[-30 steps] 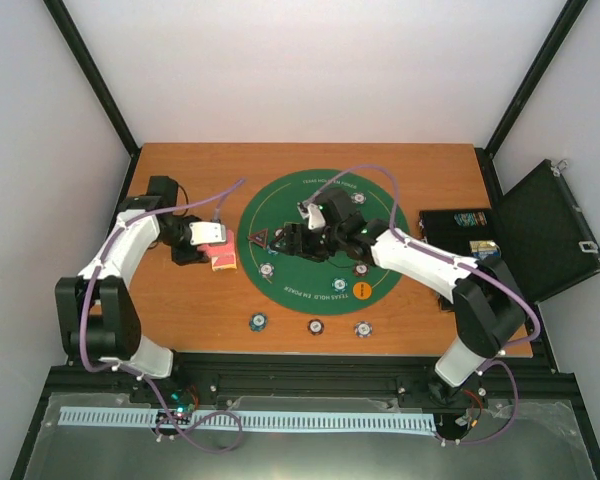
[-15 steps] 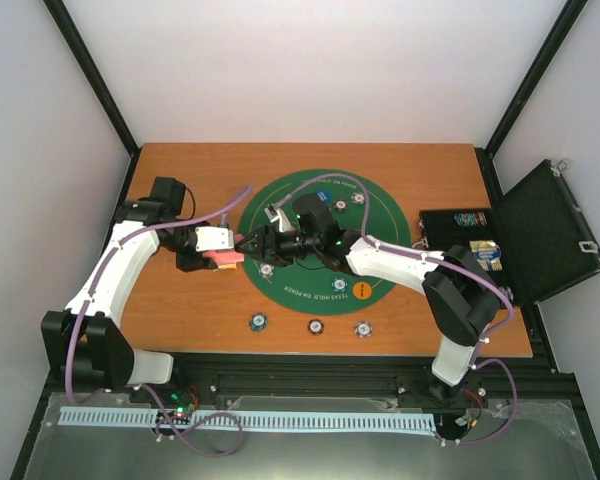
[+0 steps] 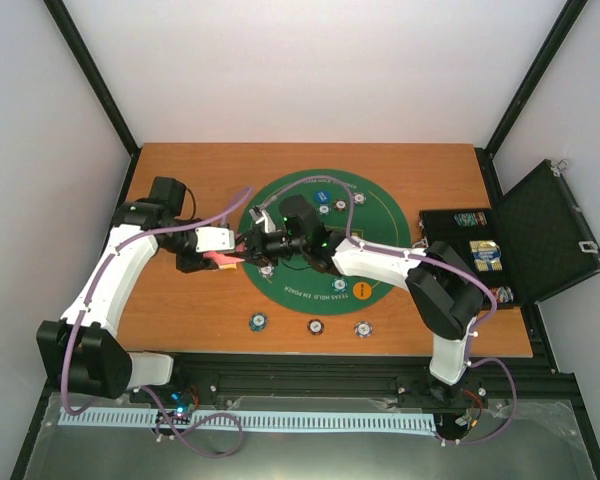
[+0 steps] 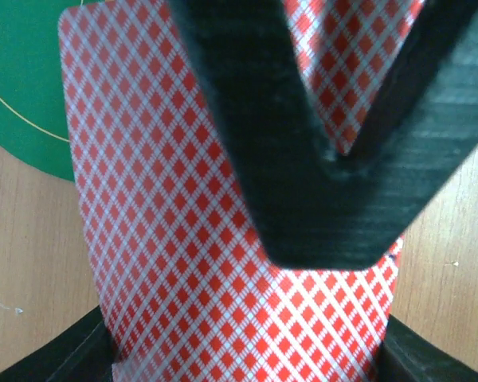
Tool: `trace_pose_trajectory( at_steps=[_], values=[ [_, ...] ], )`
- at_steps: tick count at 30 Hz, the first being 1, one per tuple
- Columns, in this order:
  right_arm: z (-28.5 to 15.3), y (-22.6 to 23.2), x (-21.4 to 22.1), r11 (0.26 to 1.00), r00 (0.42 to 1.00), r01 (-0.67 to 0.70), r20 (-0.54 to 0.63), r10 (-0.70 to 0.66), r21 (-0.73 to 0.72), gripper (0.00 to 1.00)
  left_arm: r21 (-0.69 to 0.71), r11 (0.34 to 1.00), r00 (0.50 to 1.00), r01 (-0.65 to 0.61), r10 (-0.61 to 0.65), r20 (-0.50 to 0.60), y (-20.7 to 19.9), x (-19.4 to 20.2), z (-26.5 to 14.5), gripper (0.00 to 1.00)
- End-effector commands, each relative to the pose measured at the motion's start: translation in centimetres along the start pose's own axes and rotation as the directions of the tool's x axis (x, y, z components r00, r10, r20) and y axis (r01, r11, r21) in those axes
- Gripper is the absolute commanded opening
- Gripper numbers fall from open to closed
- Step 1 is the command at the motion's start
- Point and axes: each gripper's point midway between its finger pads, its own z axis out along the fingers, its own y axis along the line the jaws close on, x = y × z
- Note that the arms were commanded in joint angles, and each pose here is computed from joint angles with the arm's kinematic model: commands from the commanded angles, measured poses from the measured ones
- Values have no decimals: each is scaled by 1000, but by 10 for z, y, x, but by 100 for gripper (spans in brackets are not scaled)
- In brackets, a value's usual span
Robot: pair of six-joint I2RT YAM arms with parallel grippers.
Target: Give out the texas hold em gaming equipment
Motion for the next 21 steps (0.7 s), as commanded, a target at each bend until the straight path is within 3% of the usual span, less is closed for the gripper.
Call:
trace_pose_trajectory(
  at_steps=[1,2,3,4,6,14,21],
  values=[
    [10,19,-3,998,1000,29,6,-29,-48,23,-39,999,998,-18,20,65,2,-18,-19,2],
    [10,19,-4,998,1000,29,8,-29,-51,17,-41,999,997,-11,14,74,2,-20,-20,13],
    [9,19,-4,998,1000,27,10,-27,-50,11,-39,999,997,0,3,83,1,-22,-22,48],
    [9,19,-4,998,1000,26,11,-25,-48,6,-32,999,995,18,-15,96,0,-25,-23,74],
    [8,19,-2,998,1000,27,9,-26,-49,3,-9,999,991,53,-51,123,-3,-31,-27,98],
    [4,21,5,998,999,36,-10,-36,-57,3,83,996,984,39,-52,172,-26,-38,-29,100],
    [4,22,5,997,1000,28,-12,-29,-68,3,38,999,982,3,-10,187,-26,-37,-26,98]
  ],
)
